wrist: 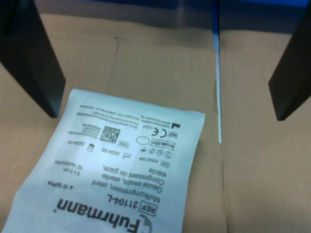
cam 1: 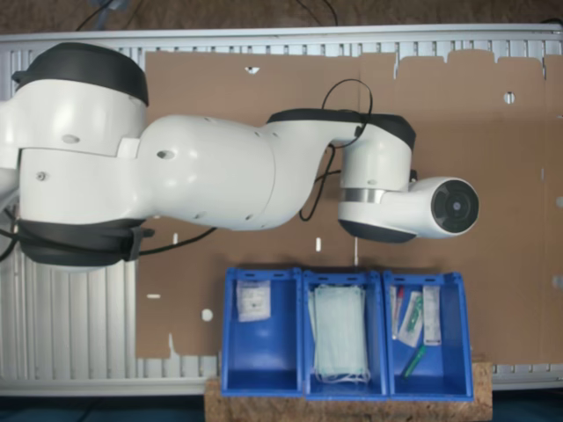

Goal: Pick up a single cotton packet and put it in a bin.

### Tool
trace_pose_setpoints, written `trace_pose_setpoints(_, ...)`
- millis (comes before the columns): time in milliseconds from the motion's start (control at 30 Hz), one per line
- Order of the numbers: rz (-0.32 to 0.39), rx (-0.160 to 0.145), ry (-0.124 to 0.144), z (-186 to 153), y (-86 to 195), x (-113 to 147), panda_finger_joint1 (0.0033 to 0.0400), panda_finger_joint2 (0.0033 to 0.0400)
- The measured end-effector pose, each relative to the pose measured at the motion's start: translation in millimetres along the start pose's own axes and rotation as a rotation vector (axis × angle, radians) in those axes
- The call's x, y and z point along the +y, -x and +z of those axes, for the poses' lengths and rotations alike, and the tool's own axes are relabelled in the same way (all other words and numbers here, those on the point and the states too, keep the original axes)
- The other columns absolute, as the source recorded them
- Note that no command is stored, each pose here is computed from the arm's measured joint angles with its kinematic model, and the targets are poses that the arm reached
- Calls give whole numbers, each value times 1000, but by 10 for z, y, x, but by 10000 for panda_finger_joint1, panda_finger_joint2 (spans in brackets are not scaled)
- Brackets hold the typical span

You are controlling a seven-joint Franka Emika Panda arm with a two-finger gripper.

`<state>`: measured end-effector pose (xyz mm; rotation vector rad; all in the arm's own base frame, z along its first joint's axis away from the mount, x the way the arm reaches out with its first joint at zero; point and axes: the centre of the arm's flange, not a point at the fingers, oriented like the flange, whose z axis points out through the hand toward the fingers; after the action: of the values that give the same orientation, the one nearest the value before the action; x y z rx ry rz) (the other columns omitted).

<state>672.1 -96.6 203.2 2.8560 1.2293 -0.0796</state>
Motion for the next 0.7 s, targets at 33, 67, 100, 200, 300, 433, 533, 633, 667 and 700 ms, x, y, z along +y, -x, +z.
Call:
trace_pose_setpoints(33, 1, 1, 3, 20, 10, 2, 400, 400)
trace_pose_setpoints(67, 2, 2, 5, 39, 19, 3, 400, 400)
trace_pose_setpoints(100, 3, 3, 9, 56, 26, 4, 400, 400)
trace_pose_setpoints(200, 5, 10, 22, 118, 43, 13, 400, 400)
trace_pose_setpoints(300, 5, 16, 32, 162, 40, 20, 400, 400)
trace_pose_setpoints(433, 4, 20, 40, 204, 29, 21, 400, 400)
trace_pose_setpoints(533, -1, 23, 46, 241, 4, 9, 400, 400)
trace_pose_setpoints(633, -7, 27, 52, 265, -34, -12, 400, 400)
trace_pose_setpoints(667, -9, 28, 54, 270, -46, -19, 400, 400)
trace_pose_setpoints(700, -12, 29, 55, 276, -59, -27, 400, 400)
